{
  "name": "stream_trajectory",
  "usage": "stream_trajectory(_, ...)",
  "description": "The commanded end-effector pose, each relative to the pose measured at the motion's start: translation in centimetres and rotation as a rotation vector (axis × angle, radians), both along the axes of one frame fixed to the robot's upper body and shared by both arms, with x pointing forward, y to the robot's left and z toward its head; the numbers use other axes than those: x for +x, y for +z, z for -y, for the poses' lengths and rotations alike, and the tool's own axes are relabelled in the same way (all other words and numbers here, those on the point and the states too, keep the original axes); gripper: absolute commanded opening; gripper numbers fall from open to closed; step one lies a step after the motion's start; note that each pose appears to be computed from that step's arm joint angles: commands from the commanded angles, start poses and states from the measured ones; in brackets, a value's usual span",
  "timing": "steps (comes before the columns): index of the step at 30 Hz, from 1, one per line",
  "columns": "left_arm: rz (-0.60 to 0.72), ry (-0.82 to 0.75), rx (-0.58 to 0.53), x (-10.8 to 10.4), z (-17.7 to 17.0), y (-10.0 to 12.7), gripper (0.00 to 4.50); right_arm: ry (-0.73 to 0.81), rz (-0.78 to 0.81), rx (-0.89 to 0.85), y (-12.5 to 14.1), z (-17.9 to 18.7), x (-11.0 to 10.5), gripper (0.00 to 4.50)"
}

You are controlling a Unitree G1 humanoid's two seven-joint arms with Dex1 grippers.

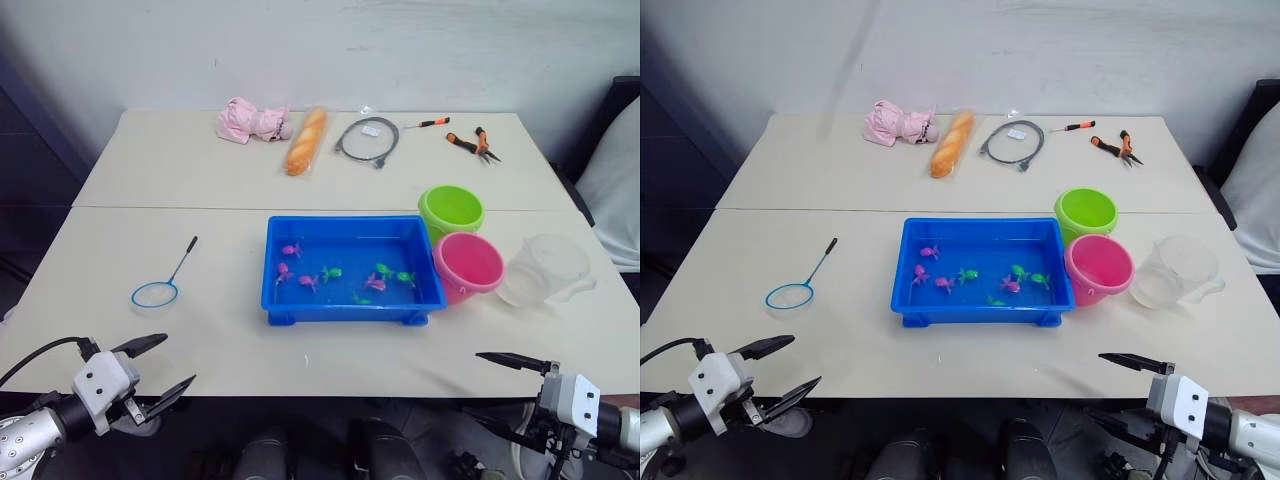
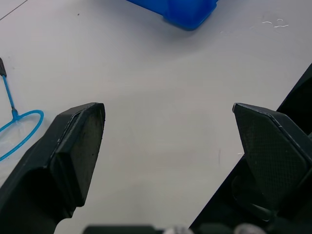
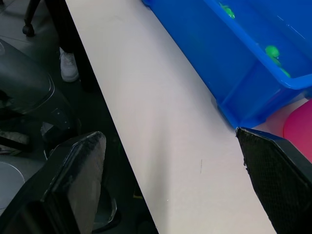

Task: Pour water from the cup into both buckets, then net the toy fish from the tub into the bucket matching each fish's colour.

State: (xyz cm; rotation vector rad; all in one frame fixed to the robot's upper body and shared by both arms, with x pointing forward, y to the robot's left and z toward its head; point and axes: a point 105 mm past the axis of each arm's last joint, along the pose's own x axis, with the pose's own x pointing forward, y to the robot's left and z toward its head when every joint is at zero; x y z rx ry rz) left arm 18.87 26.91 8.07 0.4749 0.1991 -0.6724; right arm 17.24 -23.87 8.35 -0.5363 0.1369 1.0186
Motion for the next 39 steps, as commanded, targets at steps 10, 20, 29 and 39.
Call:
stream_trajectory(10, -0.011, -0.070, -0.154, 0.2, 1.0, 3.0, 4.50, -0.264, 0.063, 0.031, 2.2, 4.5, 0.0, 4.45)
stream_trajectory(20, -0.035, -0.321, -0.307, 0.2, 8.2, 5.4, 4.50, -0.690, 0.095, 0.108, 2.4, 11.0, -3.0, 4.45)
stream_trajectory(29, 0.093, -0.459, -0.402, 3.0, 13.6, 9.1, 4.50, -1.144, 0.149, 0.317, 0.7, 13.3, 1.3, 4.45)
stream_trajectory(39, 0.102, -0.512, -0.433, 4.3, 15.6, 9.4, 4.50, -1.420, 0.291, 0.386, 1.5, 16.3, 6.5, 4.45)
